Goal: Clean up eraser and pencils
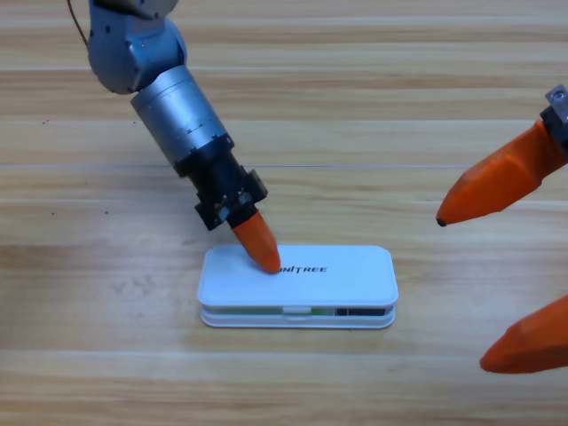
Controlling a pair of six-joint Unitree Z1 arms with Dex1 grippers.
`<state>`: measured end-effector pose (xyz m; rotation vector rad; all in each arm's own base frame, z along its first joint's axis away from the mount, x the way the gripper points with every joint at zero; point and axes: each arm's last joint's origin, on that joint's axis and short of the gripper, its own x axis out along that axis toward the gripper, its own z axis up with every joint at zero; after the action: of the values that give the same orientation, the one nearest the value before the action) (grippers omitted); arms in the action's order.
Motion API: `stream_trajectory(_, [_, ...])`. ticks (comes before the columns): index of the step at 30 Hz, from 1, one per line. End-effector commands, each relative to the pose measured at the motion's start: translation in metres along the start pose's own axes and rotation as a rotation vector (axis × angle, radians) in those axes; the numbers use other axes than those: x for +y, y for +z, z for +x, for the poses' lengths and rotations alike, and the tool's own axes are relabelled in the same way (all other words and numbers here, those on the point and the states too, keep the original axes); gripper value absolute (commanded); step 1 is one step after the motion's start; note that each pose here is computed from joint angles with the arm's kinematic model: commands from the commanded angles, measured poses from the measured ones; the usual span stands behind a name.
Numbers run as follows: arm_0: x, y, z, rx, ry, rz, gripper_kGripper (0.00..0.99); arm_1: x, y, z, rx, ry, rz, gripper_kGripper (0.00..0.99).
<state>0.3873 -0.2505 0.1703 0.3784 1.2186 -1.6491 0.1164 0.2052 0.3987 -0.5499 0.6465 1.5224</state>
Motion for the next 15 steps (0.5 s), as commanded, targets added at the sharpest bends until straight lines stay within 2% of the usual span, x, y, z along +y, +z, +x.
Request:
stream_trajectory(1, [-0.012, 0.008, 0.015, 0.047, -0.002, 0.025, 0.0, 0.006, -0.003, 0.001, -0.002, 0.015, -0.001, 0.99])
stream_trajectory(15, [-0.018, -0.001, 0.03, 0.097, 0.064, 0.032, 0.0, 0.006, -0.004, 0.001, -0.001, 0.015, -0.001, 0.99])
